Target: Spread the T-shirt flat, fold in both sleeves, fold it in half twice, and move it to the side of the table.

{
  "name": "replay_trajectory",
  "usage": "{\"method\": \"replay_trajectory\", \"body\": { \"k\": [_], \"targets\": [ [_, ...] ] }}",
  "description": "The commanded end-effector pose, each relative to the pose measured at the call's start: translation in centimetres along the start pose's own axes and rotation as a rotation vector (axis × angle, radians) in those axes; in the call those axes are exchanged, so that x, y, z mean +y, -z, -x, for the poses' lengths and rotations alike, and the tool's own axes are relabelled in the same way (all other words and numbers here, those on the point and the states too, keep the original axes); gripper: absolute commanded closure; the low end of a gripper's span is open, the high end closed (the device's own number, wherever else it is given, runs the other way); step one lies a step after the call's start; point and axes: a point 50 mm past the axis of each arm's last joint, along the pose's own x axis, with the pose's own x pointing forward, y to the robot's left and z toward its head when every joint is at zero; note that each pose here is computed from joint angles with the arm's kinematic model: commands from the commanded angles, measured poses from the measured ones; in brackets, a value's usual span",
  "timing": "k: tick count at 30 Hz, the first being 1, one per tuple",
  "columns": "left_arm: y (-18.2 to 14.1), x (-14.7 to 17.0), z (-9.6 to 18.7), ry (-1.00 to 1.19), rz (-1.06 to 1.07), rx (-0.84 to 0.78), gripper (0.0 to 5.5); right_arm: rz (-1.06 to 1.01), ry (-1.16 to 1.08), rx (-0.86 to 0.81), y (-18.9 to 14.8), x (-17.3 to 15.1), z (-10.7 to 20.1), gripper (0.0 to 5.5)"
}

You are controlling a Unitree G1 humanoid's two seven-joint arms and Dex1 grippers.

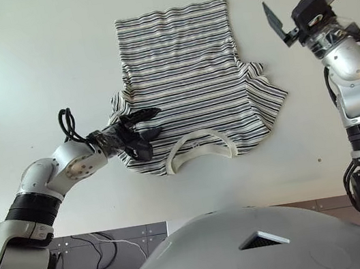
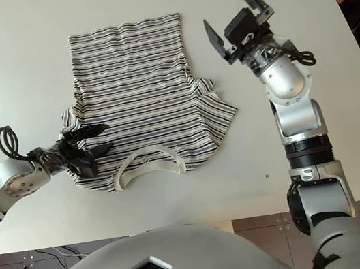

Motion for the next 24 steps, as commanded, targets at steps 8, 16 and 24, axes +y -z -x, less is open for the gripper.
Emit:
{"method": "replay_trajectory", "body": {
  "k": [8,16,24],
  "targets": [
    [0.2,5.0,3.8,-0.380,-0.096,0.190,2.35,-0.021,-0.322,-0.064,-1.3,8.2,-0.5,1.85],
    [-1.5,-3.0,12.0,-0.114,0.277,0.374,2.35,-0.026,-0.222,-0.077,-1.4,5.8,0.3,1.85],
    [-1.9,-4.8,11.9,-0.019,0.188,0.487,2.35,0.009,-0.170,-0.060,-1.0,2.8,0.1,1.85]
  ]
}}
